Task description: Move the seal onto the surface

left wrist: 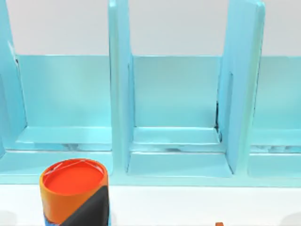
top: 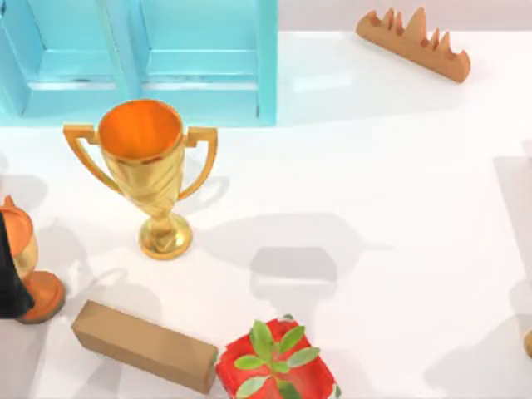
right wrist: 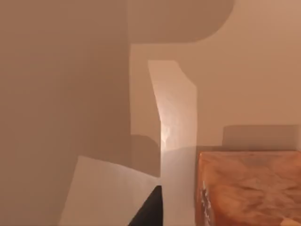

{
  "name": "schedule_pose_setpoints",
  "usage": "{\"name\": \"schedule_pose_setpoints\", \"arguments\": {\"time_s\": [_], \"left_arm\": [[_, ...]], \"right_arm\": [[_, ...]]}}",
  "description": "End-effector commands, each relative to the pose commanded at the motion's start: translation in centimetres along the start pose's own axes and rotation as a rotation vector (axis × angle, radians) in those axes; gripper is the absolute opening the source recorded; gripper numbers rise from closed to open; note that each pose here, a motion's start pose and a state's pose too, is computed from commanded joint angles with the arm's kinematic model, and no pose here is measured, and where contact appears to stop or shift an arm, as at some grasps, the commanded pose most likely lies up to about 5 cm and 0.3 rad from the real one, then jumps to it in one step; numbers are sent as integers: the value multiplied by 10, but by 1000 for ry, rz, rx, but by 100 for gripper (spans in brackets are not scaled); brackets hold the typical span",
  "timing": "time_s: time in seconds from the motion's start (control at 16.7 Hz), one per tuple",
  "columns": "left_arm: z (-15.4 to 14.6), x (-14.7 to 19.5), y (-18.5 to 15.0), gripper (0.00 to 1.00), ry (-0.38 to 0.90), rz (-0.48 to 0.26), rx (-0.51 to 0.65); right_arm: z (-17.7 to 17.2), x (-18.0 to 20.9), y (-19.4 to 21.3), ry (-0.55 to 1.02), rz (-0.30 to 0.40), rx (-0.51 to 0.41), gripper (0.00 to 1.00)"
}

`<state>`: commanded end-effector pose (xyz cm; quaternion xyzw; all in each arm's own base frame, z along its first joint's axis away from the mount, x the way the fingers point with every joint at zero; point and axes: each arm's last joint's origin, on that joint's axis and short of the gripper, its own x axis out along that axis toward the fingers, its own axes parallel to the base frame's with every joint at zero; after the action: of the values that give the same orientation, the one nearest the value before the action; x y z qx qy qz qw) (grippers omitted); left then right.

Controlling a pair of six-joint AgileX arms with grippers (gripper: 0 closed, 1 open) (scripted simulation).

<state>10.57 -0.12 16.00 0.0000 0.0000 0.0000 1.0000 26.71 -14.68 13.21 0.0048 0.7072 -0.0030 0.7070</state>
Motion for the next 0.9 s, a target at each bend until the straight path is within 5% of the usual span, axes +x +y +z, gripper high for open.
{"name": "schedule_pose_setpoints", "arguments": {"time_s": [0.36, 0.9], "left_arm": [[0, 0, 0, 100, 0, 0, 0], [0, 0, 0, 100, 0, 0, 0]], "right_arm": [[0, 0, 0, 0, 0, 0, 2], [0, -1, 0, -1, -1, 3, 0]]}}
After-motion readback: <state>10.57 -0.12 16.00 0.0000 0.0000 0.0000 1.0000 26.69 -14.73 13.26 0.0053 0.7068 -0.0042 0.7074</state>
